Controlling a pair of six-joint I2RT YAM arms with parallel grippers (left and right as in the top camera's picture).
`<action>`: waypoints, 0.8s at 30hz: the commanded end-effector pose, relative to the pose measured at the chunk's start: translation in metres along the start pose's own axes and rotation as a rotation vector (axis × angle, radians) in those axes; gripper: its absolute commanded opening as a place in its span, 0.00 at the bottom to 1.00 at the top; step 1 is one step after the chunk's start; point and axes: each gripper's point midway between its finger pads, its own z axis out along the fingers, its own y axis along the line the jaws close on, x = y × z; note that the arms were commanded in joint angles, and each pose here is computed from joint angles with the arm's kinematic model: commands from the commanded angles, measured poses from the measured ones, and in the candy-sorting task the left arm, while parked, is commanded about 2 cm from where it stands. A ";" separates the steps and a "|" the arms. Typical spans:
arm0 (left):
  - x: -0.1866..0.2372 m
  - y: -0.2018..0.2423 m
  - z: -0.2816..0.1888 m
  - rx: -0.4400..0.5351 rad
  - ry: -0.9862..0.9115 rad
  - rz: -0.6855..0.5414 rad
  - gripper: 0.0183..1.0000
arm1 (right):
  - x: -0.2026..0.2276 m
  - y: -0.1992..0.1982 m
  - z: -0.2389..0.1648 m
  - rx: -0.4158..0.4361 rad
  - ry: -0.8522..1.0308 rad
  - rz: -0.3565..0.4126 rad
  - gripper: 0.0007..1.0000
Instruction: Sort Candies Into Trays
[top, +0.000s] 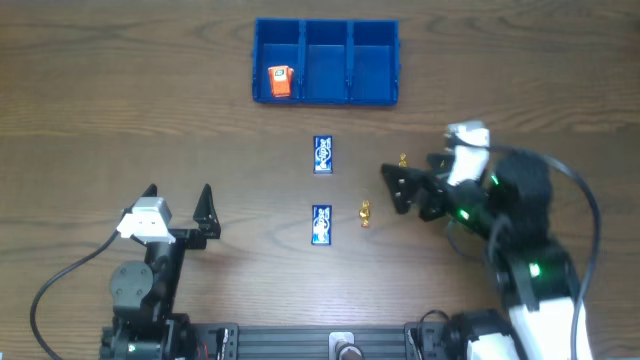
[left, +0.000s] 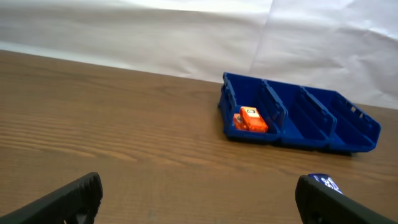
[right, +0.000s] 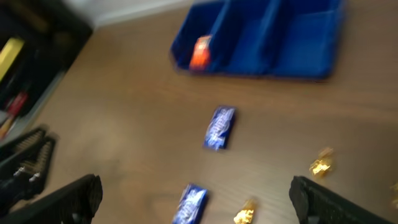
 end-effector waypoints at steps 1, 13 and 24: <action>0.016 0.000 0.001 0.009 0.049 0.001 1.00 | 0.011 0.038 0.035 -0.055 0.239 -0.010 1.00; 0.016 0.000 0.001 0.009 0.049 0.001 1.00 | 0.134 0.032 0.110 0.288 0.688 0.071 1.00; 0.016 0.000 0.001 0.009 0.049 0.001 1.00 | 0.194 0.022 0.150 0.425 0.791 0.083 1.00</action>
